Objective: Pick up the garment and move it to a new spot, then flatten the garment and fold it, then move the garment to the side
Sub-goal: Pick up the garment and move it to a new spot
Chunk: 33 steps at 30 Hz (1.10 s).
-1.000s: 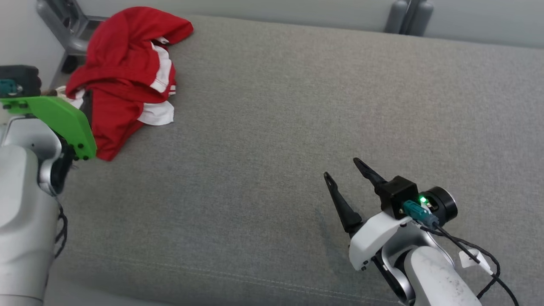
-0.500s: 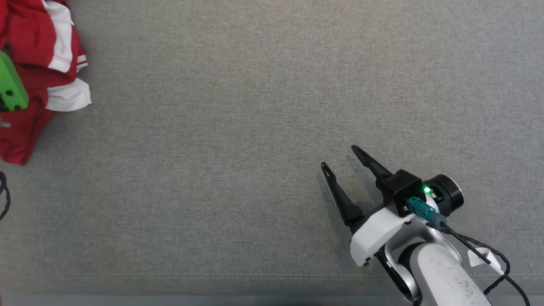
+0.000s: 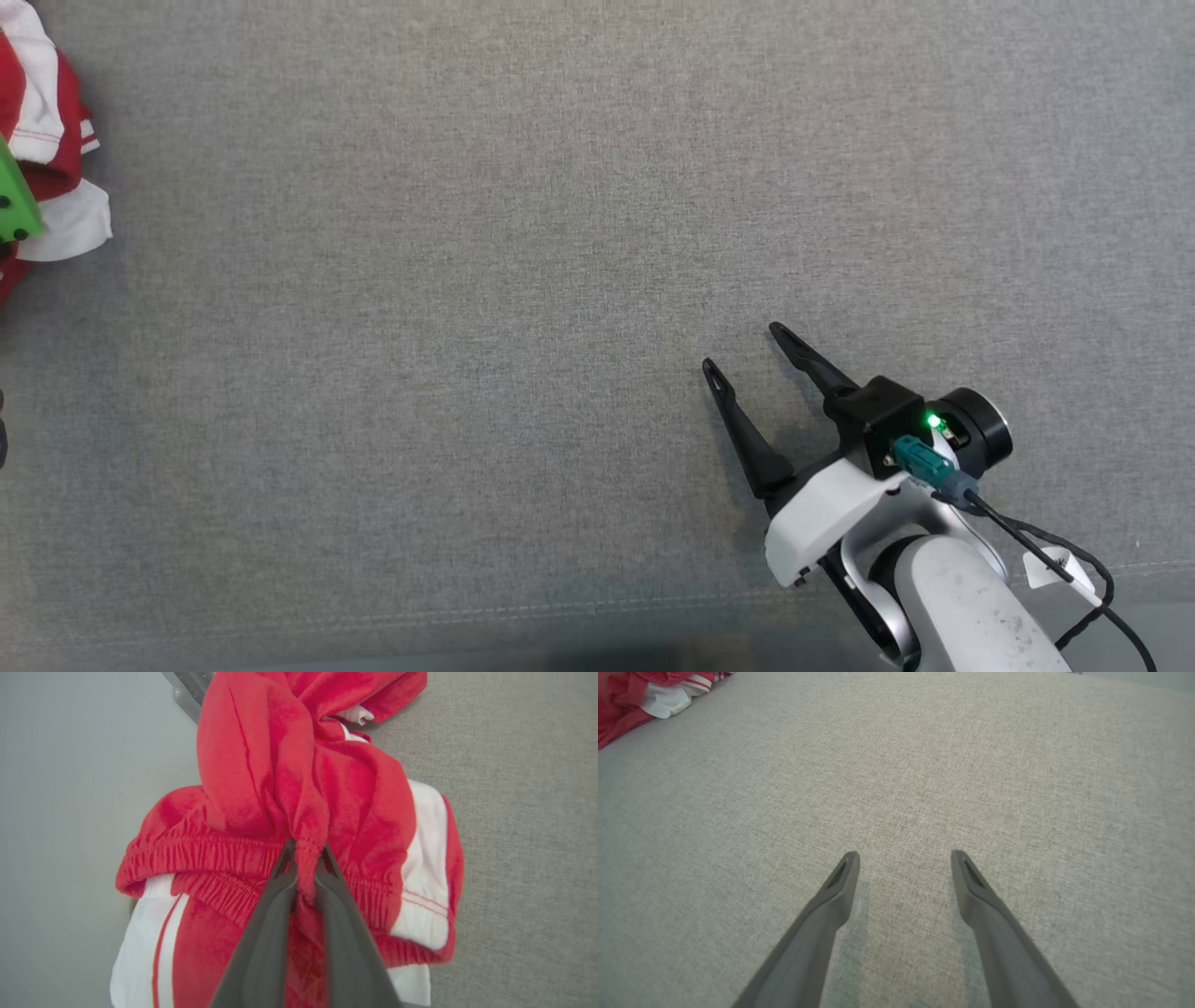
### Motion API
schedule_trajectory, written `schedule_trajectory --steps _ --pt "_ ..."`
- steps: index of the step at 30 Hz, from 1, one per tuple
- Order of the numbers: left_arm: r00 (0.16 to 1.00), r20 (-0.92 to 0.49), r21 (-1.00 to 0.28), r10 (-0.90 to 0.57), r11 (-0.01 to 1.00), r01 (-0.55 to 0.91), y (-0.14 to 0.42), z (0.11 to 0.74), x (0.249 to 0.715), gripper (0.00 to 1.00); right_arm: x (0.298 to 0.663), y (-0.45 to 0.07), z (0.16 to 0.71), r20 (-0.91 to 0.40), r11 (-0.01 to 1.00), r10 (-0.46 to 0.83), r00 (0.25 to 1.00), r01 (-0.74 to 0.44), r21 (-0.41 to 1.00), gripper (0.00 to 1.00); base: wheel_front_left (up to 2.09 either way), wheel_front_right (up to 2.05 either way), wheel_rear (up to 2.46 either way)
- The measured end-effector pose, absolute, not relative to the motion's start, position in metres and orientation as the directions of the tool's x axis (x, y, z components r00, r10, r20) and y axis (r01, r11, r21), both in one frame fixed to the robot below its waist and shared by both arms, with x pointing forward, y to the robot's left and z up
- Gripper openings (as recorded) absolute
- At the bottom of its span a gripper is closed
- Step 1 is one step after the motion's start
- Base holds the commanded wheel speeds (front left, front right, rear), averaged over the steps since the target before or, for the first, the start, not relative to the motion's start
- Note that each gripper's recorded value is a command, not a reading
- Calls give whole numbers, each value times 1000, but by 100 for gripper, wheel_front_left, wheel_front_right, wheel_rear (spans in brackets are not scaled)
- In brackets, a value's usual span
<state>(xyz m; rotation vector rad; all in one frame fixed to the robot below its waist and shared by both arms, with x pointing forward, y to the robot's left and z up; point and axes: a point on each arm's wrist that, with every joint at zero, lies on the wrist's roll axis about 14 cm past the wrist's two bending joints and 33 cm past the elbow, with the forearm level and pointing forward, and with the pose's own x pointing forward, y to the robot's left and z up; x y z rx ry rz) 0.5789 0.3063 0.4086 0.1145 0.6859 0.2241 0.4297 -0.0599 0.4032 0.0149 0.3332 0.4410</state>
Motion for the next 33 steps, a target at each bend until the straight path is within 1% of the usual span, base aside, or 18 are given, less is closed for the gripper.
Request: schedule_trajectory --steps 4,7,9,10,11,18,27,28,33 --pt "780 -583 173 228 973 -155 302 423 580 0 428 -58 410 -294 904 426 856 -419 87 100 0 0 0" --pt "828 -520 173 208 975 -136 296 447 583 0 426 -57 418 -273 904 426 863 -419 87 100 0 0 0" --pt "866 -471 191 170 978 -88 286 466 586 0 424 -57 425 -256 905 425 869 -417 86 100 0 0 0" --pt "897 -422 200 132 979 -50 274 485 588 0 422 -59 432 -237 907 420 876 -412 84 100 0 0 0" --pt "897 -422 200 132 979 -50 274 485 588 0 422 -59 432 -237 907 420 876 -412 84 100 0 0 0" --pt "963 -267 233 16 971 49 229 560 588 0 403 -69 453 -194 919 393 899 -381 96 100 0 0 0" --pt "982 -101 223 -159 958 178 160 635 569 0 378 -83 479 -133 935 353 926 -344 91 100 0 0 0" --pt "975 -66 213 -212 952 222 139 649 563 0 372 -84 483 -121 936 349 929 -339 95 100 0 0 0" --pt "938 2 208 -348 917 340 77 677 547 0 363 -92 498 -78 944 324 943 -317 97 100 0 0 0"
